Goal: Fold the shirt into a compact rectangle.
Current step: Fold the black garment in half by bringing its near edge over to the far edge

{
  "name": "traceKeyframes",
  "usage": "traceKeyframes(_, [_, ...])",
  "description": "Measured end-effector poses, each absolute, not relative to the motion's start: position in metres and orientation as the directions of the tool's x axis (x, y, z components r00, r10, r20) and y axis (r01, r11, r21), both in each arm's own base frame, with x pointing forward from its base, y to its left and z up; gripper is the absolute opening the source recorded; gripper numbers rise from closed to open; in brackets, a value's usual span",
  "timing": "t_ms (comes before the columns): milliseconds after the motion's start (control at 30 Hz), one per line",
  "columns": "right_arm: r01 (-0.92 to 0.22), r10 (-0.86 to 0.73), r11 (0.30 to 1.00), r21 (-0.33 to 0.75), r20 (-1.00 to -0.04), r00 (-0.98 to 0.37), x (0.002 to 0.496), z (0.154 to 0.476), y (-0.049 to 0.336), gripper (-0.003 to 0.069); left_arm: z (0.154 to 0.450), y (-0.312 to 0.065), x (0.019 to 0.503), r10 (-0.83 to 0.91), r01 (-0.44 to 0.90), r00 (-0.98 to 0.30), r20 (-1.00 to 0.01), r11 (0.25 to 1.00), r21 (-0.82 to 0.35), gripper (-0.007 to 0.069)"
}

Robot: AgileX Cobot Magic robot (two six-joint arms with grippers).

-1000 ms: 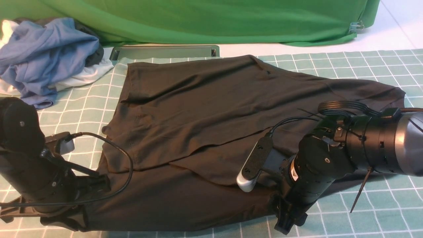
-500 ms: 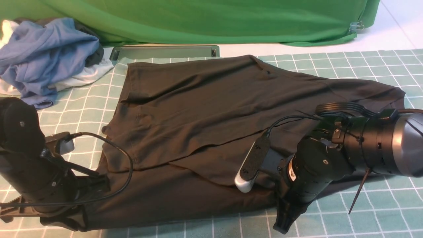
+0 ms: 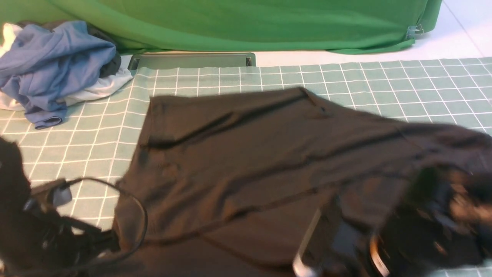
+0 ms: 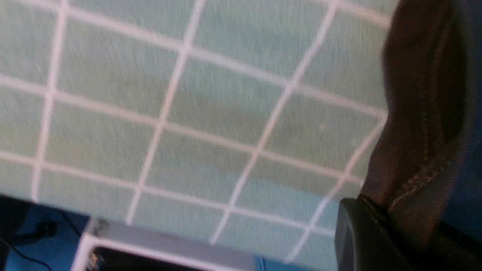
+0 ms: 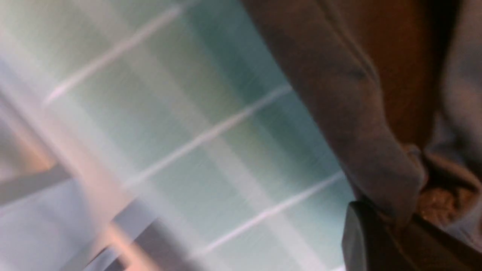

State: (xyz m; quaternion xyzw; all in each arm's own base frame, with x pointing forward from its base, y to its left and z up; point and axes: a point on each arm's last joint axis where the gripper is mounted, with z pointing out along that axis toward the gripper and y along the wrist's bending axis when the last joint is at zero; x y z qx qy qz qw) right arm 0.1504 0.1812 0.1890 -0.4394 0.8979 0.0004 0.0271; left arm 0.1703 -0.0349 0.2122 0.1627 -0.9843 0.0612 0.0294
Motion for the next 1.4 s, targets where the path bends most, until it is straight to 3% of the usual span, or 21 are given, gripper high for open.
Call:
traceKeyframes(233, [-0.740, -0.737, 0.673, -0.013, -0.102, -0.668, 0.150, 0.214, 0.171, 0.0043, 0.242, -0.037, 0.165, -0.352, -0.337, -0.935, -0.041, 0.918, -0.210, 0.0031])
traceKeyframes(533, [-0.602, -0.580, 0.798, -0.036, -0.318, -0.750, 0.230, 0.253, 0.157, 0.0043, 0.271, -0.043, 0.229, -0.406, -0.304, -0.862, -0.302, 0.893, -0.333, 0.0031])
traceKeyframes(700, [-0.533, -0.509, 0.844, -0.054, -0.392, -0.766, 0.282, 0.252, 0.149, 0.0043, 0.276, -0.048, 0.279, -0.434, -0.282, -0.801, -0.411, 0.881, -0.381, 0.0031])
traceKeyframes(867, [-0.482, -0.461, 0.873, -0.073, -0.443, -0.769, 0.338, 0.237, 0.143, 0.0043, 0.264, -0.055, 0.339, -0.488, -0.270, -0.718, -0.497, 0.853, -0.447, 0.0031])
traceKeyframes(1133, [-0.439, -0.435, 0.891, -0.113, -0.489, -0.756, 0.407, 0.205, 0.136, 0.0045, 0.216, -0.060, 0.409, -0.474, -0.287, -0.733, -0.488, 0.866, -0.410, 0.0031])
traceKeyframes(1400, [-0.468, -0.491, 0.862, -0.194, -0.546, -0.679, 0.441, 0.181, 0.140, 0.0062, 0.171, -0.062, 0.440, -0.467, -0.304, -0.749, -0.470, 0.872, -0.383, 0.0031])
